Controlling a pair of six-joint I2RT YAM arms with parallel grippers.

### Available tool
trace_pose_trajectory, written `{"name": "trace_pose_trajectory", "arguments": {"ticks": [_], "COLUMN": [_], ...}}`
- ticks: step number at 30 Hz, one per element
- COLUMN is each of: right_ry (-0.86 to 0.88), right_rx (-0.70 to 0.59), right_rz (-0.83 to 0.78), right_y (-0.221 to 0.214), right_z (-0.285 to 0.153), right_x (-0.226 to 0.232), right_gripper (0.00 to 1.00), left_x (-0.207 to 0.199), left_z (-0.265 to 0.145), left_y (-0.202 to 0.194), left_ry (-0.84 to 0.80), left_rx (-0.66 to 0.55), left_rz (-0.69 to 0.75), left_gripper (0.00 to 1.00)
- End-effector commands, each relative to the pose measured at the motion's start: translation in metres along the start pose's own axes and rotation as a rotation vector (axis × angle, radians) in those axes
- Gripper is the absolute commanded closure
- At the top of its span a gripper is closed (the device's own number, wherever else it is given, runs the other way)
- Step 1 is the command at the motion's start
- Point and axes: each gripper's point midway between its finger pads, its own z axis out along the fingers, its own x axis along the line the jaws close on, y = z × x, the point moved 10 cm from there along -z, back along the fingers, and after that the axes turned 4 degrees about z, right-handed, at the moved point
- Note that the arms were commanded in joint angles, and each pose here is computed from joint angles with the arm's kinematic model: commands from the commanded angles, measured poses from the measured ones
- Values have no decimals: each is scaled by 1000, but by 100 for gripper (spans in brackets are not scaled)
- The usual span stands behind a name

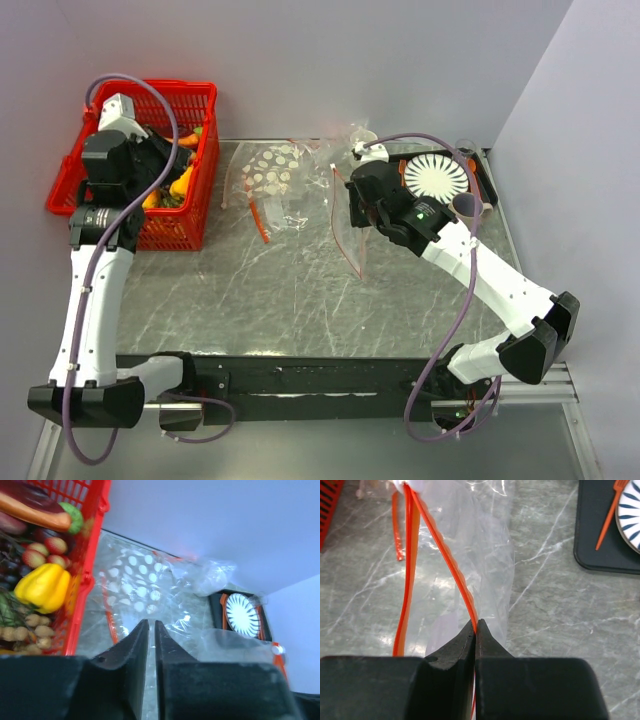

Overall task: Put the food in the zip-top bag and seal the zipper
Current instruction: Pick up the fake fruit from the bin.

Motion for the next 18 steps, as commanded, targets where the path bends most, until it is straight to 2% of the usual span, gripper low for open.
{"name": "trace_pose_trajectory", "arguments": {"ticks": [1,2,4,5,6,13,18], "right_ry": [80,83,92,91,90,77,95], "right_rx": [-62,-58,-52,-49,-47,-45,-41], "right_rz": [54,54,55,57,52,30,27], "right_y": [20,19,18,17,16,14,11], "right_z": [-9,-9,-8,-8,-7,-8,-9], "right_x": [11,11,12,12,12,9,9], "right_gripper": [95,95,95,95,95,94,95], "left_x": [14,21,32,39,46,121,159], "left_z": [10,14,28,32,36,88,108], "left_y": [6,7,6,7,7,-8,-23], "left_ry": [149,225,323,388,418,591,669], "left_rx": [-47,-61,-50,-62,-58,96,167], "left_rz": [79,96,128,138,137,39,-10], "left_gripper": [64,43,22,4,1,1,1]}}
